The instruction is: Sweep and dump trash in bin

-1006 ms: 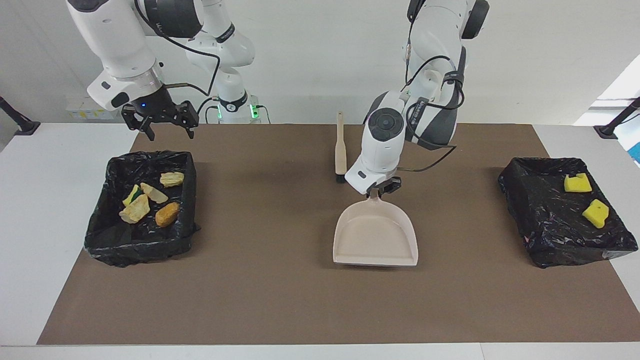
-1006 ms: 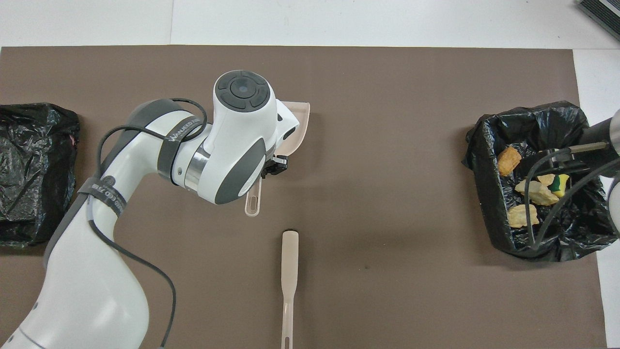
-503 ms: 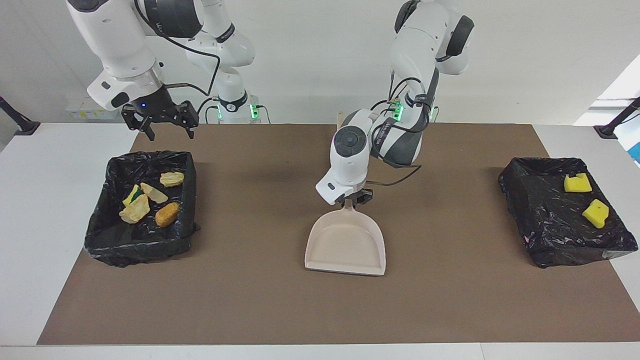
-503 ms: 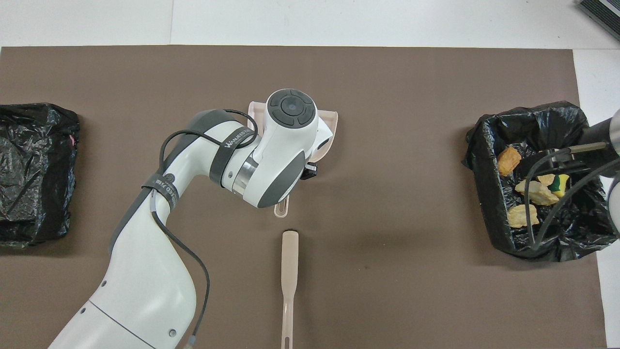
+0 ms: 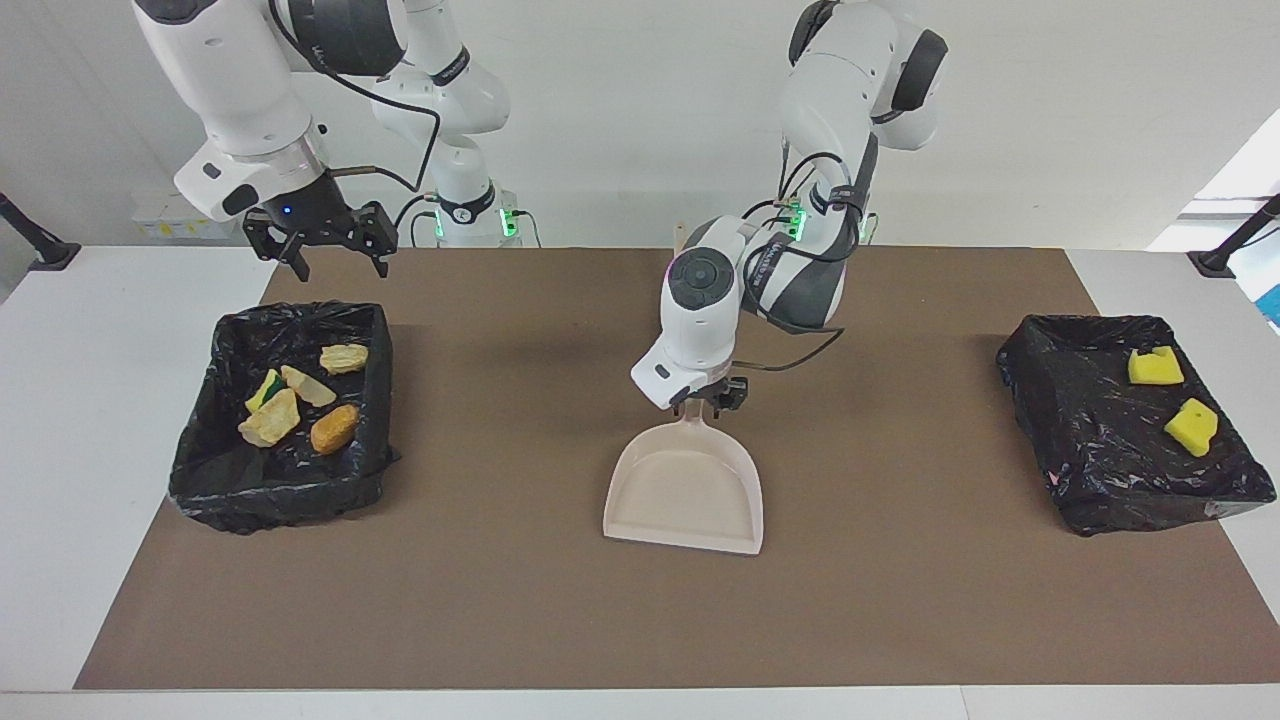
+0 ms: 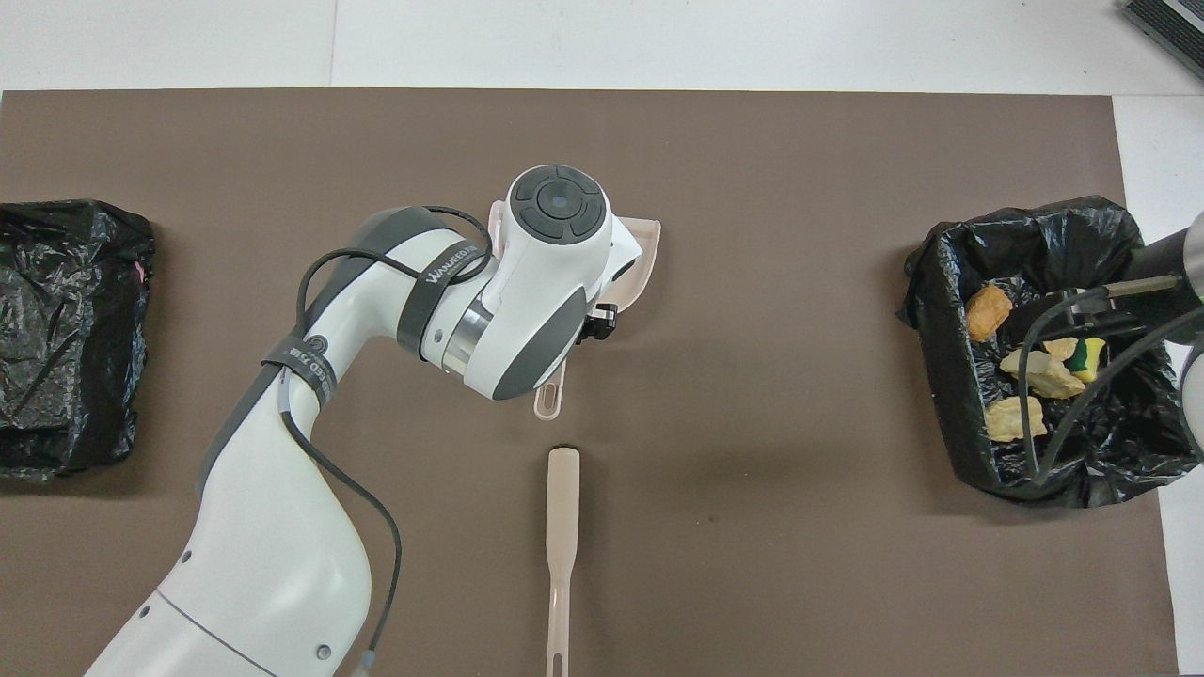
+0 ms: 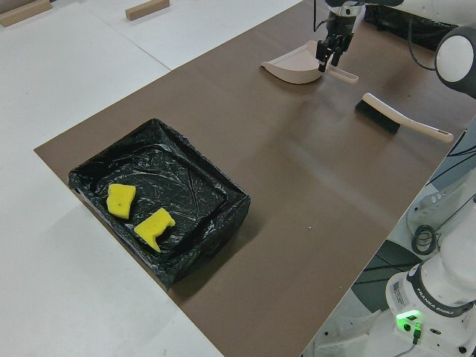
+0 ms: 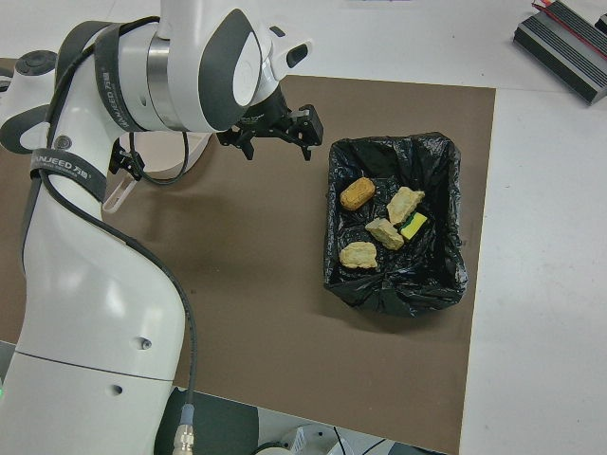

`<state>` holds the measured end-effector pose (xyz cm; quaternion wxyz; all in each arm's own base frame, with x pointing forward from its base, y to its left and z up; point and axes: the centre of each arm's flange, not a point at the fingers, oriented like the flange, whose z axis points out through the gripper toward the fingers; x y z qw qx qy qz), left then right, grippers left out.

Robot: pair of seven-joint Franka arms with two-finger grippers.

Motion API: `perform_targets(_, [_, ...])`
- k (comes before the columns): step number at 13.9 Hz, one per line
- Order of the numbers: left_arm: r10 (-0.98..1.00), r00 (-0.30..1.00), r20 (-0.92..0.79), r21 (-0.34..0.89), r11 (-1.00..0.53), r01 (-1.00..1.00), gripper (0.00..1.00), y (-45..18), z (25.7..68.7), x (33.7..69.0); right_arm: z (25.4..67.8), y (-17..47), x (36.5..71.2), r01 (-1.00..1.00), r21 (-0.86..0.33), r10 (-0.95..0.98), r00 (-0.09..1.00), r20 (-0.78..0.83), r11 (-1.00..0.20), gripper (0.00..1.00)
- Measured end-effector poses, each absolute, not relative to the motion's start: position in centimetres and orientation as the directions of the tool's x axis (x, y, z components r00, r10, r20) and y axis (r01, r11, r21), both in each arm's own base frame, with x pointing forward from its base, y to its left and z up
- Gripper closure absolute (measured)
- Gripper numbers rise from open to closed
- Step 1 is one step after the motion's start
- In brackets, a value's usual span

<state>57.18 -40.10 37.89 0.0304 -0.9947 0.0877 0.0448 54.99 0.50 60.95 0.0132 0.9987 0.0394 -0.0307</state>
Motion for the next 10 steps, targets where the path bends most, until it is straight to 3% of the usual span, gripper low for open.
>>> perform_targets(2, [-0.142, 0.987, -0.082, -0.067, -0.987, -0.147, 0.01, -37.7, 41.0, 57.1, 60.9, 0.5, 55.0, 0.079, 0.024, 0.078, 0.995, -0.062, -0.997, 0.00])
perform_targets(10, [-0.099, 0.995, -0.016, -0.050, -0.994, -0.100, 0.00, -21.5, 52.3, 54.2, 60.9, 0.5, 55.0, 0.079, 0.024, 0.078, 0.995, -0.062, -0.997, 0.00])
